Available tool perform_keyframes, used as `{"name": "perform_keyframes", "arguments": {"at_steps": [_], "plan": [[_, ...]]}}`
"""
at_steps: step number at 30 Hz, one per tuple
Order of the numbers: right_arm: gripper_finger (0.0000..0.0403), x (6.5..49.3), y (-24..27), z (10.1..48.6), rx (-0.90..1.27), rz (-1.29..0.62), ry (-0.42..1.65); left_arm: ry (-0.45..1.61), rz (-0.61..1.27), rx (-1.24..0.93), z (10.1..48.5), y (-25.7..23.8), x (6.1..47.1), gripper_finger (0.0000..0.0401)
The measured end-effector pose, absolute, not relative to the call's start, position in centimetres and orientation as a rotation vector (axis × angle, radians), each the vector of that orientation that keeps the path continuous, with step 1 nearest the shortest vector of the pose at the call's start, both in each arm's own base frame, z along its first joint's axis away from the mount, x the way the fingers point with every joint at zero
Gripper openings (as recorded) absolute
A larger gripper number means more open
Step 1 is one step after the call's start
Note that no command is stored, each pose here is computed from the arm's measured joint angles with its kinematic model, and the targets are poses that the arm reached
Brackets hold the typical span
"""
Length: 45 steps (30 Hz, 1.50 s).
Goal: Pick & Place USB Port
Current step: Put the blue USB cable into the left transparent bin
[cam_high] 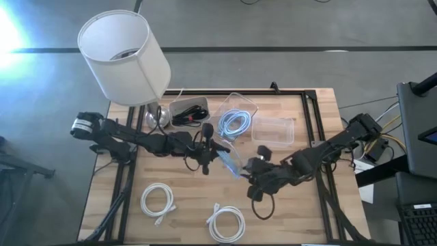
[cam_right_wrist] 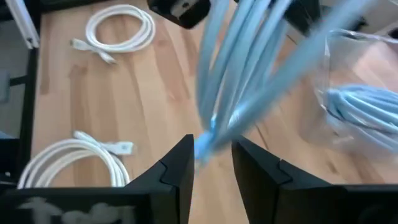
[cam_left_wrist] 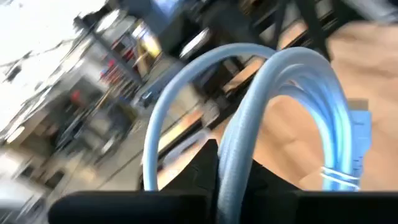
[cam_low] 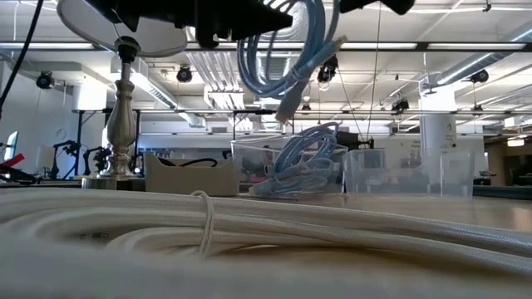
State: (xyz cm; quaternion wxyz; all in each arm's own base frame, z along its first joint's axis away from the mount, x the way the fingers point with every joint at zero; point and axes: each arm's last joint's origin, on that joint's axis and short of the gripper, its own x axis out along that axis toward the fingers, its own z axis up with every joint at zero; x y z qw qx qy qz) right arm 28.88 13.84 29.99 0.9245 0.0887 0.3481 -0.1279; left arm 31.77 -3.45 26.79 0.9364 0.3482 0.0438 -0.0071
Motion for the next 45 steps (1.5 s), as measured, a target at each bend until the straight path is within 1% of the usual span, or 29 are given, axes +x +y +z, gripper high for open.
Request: {"name": "perform_keyframes", "arguments": {"at_steps": [3,9,12,17,21,25,30,32,37,45], "plan": [[0.0112,28.1,13.5,30.3,0.201,-0.29,0.735,0.137,0.122,0.692,26.8,-3.1,31.7,0.0025],[0.0123,27.5,13.3,30.4,0.189,-0.303,0.761,0.213,0.501,0.619,27.8,-2.0,31.6,0.0011],[0.0125,27.6,13.3,30.4,0.189,-0.303,0.759,0.219,0.656,0.558,28.6,-1.4,31.6,0.0014],[0.0123,27.6,13.2,30.4,0.156,-0.349,0.729,0.185,0.738,0.444,29.1,0.1,31.7,0.0026],[0.0121,27.6,12.9,30.5,0.088,-0.408,0.686,0.175,0.81,0.362,28.7,1.7,31.8,0.0015],[0.0125,27.7,12.8,30.6,0.045,-0.43,0.671,0.214,0.92,0.318,27.2,3.3,32.4,0.0011],[0.0128,27.7,12.8,30.6,0.038,-0.442,0.662,0.299,1.092,0.334,24.5,4.8,33.9,0.0021],[0.0126,27.6,12.8,30.5,0.036,-0.442,0.664,0.324,1.121,0.346,23.6,5.0,34.6,0.0019],[0.0119,27.5,12.7,29.9,0.026,-0.447,0.678,0.41,1.114,0.431,21.5,5.0,37.1,0.0013],[0.012,27.3,12.6,28.8,0.003,-0.453,0.706,0.552,1.059,0.609,19.6,4.8,41.3,0.005]]}}
